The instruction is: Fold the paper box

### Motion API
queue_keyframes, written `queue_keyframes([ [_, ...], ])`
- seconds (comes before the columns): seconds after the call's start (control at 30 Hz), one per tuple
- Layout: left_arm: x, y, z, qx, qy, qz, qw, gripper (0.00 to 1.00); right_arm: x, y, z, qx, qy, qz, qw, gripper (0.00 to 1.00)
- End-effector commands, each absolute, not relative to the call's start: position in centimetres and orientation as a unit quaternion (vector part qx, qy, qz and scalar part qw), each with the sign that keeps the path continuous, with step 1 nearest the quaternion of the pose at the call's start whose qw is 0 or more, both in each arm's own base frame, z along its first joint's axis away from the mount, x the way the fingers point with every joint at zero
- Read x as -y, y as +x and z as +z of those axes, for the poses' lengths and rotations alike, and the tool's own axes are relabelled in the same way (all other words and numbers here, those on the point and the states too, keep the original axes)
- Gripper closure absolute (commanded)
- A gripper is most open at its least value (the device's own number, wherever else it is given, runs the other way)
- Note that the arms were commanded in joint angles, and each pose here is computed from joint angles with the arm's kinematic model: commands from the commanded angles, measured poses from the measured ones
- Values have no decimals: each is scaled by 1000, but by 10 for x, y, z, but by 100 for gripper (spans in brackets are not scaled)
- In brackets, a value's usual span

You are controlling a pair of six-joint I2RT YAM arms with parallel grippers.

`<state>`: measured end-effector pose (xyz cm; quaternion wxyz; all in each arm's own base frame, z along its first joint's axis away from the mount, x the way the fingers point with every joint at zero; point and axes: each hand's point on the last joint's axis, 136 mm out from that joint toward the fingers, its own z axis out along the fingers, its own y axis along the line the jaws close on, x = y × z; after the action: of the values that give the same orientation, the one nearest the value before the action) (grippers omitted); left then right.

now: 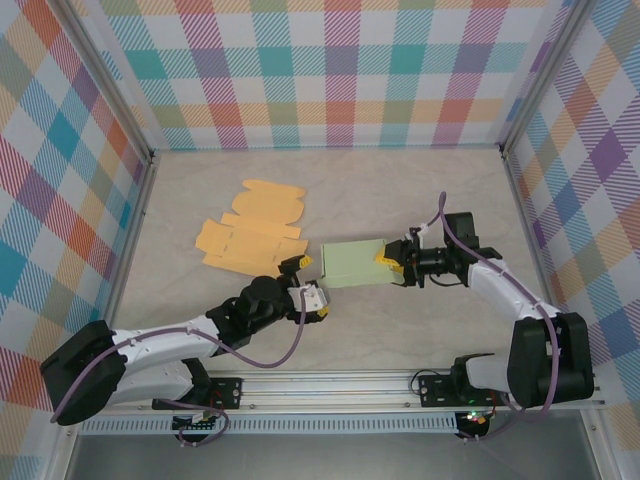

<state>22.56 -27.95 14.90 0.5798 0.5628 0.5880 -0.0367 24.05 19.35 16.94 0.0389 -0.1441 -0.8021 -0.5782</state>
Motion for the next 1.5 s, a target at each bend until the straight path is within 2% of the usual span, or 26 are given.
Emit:
queue_keyframes([
  [0.0, 289, 233, 198, -546, 535, -31, 644, 0, -194, 235, 184, 793, -133, -593, 50, 55],
  [0.23, 283, 227, 214, -530, 529, -64, 659, 2, -196, 233, 187, 784, -130, -604, 67, 55],
  [0.53, 291, 224, 215, -522, 559, -84, 639, 20, -197, 224, 196, 777, -129, -610, 89, 53],
  [0.73, 299, 221, 215, -516, 580, -95, 623, 24, -197, 220, 193, 775, -133, -609, 103, 51],
  [1.0, 302, 222, 212, -521, 589, -95, 611, 41, -197, 221, 192, 776, -132, -608, 107, 50],
  [1.3, 304, 220, 202, -541, 588, -118, 590, 45, -190, 227, 185, 789, -143, -592, 87, 41],
  [1.47, 309, 215, 182, -573, 582, -157, 555, 46, -182, 238, 179, 798, -152, -580, 61, 32],
])
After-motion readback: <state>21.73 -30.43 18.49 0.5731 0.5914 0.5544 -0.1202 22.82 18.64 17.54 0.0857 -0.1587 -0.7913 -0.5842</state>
